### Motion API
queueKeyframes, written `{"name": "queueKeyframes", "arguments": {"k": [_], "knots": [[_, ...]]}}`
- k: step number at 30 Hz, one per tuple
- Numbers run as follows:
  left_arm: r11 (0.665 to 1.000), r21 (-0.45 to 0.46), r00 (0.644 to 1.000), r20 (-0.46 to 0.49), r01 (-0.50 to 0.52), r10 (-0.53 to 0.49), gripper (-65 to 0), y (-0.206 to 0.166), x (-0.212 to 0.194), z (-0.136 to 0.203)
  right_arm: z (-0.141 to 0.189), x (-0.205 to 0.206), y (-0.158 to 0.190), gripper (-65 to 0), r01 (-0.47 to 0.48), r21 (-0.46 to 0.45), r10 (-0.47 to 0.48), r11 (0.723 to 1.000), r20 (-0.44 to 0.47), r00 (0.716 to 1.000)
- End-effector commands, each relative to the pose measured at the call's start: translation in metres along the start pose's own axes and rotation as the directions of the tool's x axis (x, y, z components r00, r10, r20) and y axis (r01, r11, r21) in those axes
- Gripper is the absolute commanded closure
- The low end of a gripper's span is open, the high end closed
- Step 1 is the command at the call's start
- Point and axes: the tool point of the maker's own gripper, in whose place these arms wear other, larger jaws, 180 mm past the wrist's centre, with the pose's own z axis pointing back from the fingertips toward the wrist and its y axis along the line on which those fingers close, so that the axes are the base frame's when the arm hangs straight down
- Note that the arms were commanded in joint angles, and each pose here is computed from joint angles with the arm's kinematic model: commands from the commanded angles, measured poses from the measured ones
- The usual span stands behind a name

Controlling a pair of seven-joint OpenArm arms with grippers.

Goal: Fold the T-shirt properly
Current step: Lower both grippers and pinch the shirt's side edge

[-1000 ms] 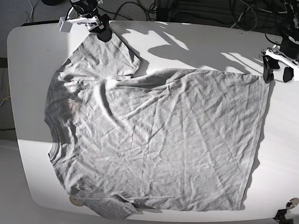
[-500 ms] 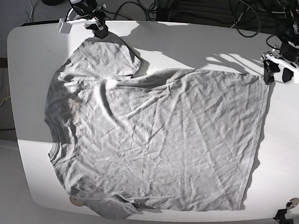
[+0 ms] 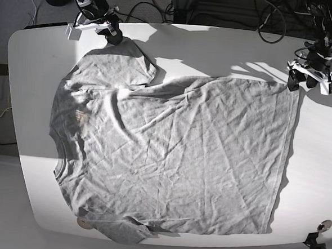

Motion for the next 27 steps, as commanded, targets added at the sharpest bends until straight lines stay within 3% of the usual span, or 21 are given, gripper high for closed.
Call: {"name": "queueKeyframes", "arguments": {"k": [1,9,15,25,27], "knots": [[1.000,-0.015,0.999,0.045,0.011,-0.011,-40.8,-0.002,0.015,-0.001,0.002,0.006,0.004,0.0,-0.005,0.018,0.005,1.000,0.018,1.000],[0.999,-0.024,1.000,-0.007,-0.026,0.026,-40.7,-0.002,-0.004,-0.015,0.002,0.005,0.004,0.0,-0.003,0.018,0.003,1.000,0.019,1.000],[0.997,-0.076,0.999,-0.034,-0.007,0.004,-40.3,-0.022,-0.012,-0.021,0.002,0.005,0.004,0.0,-0.003,0.018,0.003,1.000,0.019,1.000],[0.996,-0.090,1.000,-0.007,-0.003,0.002,-40.0,-0.029,0.001,-0.028,0.002,0.005,0.004,0.0,-0.003,0.018,0.003,1.000,0.019,1.000],[0.996,-0.092,1.000,0.004,-0.004,0.005,-36.4,-0.030,0.006,-0.030,0.002,0.005,0.004,0.0,-0.003,0.018,0.003,1.000,0.019,1.000]]}}
